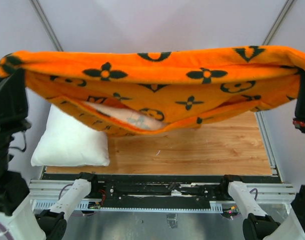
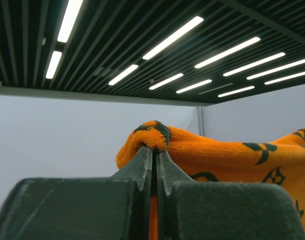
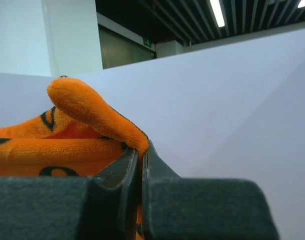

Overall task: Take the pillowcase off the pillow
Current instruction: Adjust the pillowcase at the center of the board.

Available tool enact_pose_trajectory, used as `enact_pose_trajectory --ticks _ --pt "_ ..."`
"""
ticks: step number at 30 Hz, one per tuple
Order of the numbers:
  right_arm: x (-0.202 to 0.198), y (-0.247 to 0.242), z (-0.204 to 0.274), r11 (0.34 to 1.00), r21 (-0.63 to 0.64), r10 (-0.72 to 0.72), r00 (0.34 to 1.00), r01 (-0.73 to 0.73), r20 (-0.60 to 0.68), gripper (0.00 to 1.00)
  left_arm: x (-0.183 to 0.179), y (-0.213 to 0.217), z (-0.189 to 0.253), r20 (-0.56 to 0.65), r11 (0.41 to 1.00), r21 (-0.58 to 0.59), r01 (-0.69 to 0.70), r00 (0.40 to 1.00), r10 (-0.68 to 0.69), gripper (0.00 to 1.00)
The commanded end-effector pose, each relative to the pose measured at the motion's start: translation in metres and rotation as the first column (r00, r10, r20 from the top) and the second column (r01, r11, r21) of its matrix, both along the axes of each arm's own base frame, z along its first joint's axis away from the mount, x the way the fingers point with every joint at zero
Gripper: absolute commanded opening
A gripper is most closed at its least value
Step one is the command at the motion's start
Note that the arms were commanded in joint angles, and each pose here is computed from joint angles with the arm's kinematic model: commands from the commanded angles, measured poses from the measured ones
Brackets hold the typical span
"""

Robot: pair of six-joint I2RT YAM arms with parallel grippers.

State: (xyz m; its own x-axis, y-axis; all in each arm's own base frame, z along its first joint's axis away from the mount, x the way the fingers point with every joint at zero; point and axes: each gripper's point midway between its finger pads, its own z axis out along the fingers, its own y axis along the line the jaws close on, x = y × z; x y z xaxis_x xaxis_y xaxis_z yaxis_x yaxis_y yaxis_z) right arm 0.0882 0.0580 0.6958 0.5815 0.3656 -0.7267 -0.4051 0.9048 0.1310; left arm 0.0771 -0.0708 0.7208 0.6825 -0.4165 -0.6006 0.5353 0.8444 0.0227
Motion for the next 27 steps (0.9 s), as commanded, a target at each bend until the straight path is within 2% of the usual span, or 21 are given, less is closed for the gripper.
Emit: enact_pose_trajectory --ticks 1,5,9,13,16,21,27 --pt "-0.007 -0.014 0.012 0.996 0.021 -0.087 0.996 0.086 0.011 0.01 -0.035 -0.004 0.017 0.022 0.999 0.021 0.042 0.999 -0.043 0.00" --pt "-0.004 -0.017 0.023 0.996 0.015 -0.089 0.996 0.088 0.012 0.01 -0.028 -0.002 0.032 0.003 0.999 -0.001 0.048 0.999 -0.048 0.00" --pt "0.027 -0.025 0.022 0.993 0.016 -0.120 0.992 0.120 -0.031 0.01 0.027 -0.007 0.026 -0.106 0.998 -0.027 0.058 0.993 -0.061 0.00" --pt "0.096 -0.030 0.000 0.988 -0.002 -0.154 0.975 0.156 -0.162 0.01 0.102 -0.022 0.000 -0.240 0.997 -0.022 0.074 0.968 -0.077 0.00" --pt "0.167 -0.024 -0.039 0.991 -0.025 -0.132 0.941 0.130 -0.311 0.01 0.170 -0.031 -0.035 -0.367 0.998 -0.027 0.055 0.928 -0.061 0.00" --pt "0.269 -0.017 -0.143 0.997 0.004 -0.058 0.837 0.072 -0.544 0.01 0.280 -0.048 -0.141 -0.571 0.999 -0.025 0.041 0.820 -0.048 0.00" --pt "0.353 -0.018 -0.314 0.994 0.078 0.017 0.616 0.072 -0.788 0.01 0.393 -0.035 -0.337 -0.810 0.996 -0.066 -0.059 0.586 -0.019 0.00"
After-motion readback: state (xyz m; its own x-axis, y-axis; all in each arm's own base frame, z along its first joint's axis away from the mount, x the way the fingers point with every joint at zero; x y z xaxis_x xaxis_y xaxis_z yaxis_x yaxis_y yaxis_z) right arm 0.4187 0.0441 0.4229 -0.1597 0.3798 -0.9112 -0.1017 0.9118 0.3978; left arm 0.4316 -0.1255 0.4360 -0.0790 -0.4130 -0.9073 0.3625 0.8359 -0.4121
